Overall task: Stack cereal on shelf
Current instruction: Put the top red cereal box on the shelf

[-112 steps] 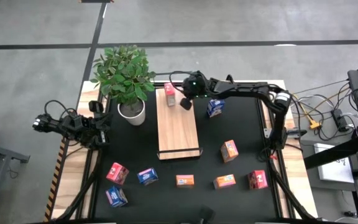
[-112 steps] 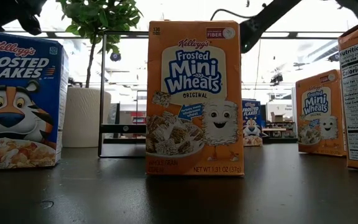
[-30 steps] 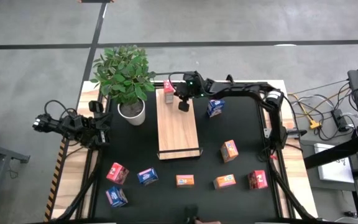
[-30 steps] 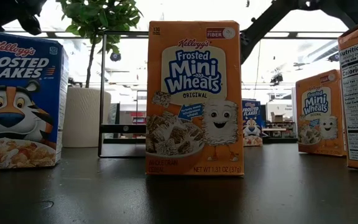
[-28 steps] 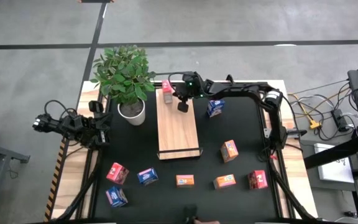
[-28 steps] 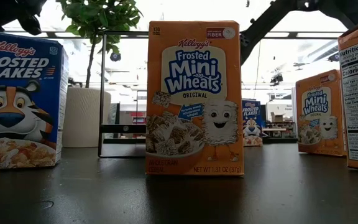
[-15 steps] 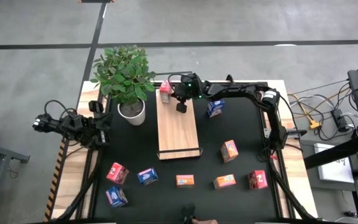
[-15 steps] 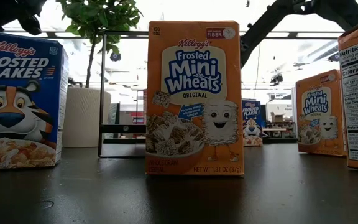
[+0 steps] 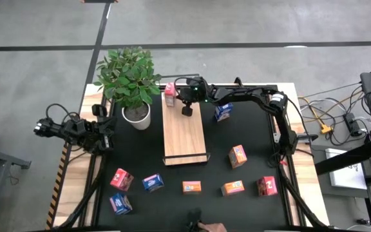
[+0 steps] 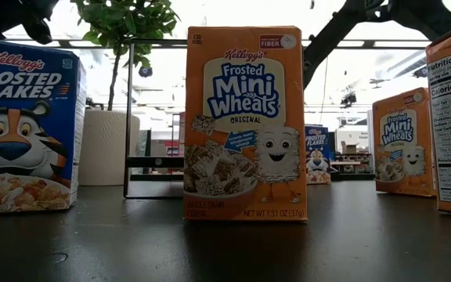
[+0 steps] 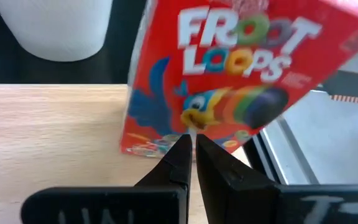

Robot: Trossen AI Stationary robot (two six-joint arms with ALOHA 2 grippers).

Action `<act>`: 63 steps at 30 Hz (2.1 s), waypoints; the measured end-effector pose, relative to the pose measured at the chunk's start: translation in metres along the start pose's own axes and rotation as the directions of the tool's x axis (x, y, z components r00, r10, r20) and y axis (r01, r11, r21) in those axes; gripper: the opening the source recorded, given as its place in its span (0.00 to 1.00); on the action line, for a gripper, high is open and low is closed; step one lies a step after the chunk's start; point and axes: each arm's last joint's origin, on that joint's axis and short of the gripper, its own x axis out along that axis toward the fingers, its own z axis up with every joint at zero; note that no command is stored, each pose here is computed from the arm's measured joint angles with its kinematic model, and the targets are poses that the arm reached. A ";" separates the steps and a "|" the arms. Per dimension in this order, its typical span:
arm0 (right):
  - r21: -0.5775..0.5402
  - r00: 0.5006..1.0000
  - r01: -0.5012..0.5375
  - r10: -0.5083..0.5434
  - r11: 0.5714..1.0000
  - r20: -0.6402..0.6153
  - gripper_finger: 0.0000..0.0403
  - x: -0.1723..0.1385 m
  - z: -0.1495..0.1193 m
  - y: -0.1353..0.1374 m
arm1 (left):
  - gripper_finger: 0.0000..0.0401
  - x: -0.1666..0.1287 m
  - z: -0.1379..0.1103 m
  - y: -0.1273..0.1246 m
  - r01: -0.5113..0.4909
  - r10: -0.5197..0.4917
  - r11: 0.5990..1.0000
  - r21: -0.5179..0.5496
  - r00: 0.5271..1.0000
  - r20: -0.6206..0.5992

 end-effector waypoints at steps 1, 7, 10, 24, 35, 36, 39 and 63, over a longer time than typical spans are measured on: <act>-0.001 1.000 0.001 -0.001 1.000 -0.001 0.03 0.000 0.001 0.000 | 0.00 0.000 0.000 0.000 0.000 0.000 1.000 0.000 1.000 0.000; -0.017 0.999 0.021 -0.020 1.000 0.035 0.03 0.000 0.012 -0.008 | 0.00 0.000 0.000 0.000 0.000 0.000 1.000 0.000 1.000 0.000; -0.030 0.999 0.019 -0.018 0.999 0.048 0.03 -0.001 0.016 -0.009 | 0.00 0.000 0.000 0.000 0.000 0.000 1.000 0.000 1.000 0.000; 0.006 1.000 0.003 -0.003 1.000 0.011 0.03 -0.005 0.018 -0.010 | 0.00 0.000 0.000 0.000 0.000 0.000 1.000 0.000 1.000 0.000; 0.183 1.000 -0.009 0.011 0.983 -0.011 0.03 -0.049 0.056 -0.019 | 0.00 0.000 0.000 0.000 0.000 0.000 1.000 -0.001 1.000 0.002; 0.209 1.000 -0.006 0.008 0.978 -0.006 0.03 -0.053 0.062 -0.022 | 0.00 0.000 0.000 0.000 -0.001 0.001 1.000 -0.001 1.000 0.002; 0.274 1.000 -0.004 0.008 0.962 -0.012 0.03 -0.063 0.082 -0.035 | 0.00 0.000 0.000 0.000 -0.001 0.001 1.000 0.006 1.000 0.002; 0.440 0.971 0.035 0.073 0.897 -0.226 0.02 -0.016 0.109 -0.080 | 0.00 0.000 0.002 0.002 -0.032 0.032 0.999 0.040 0.999 0.009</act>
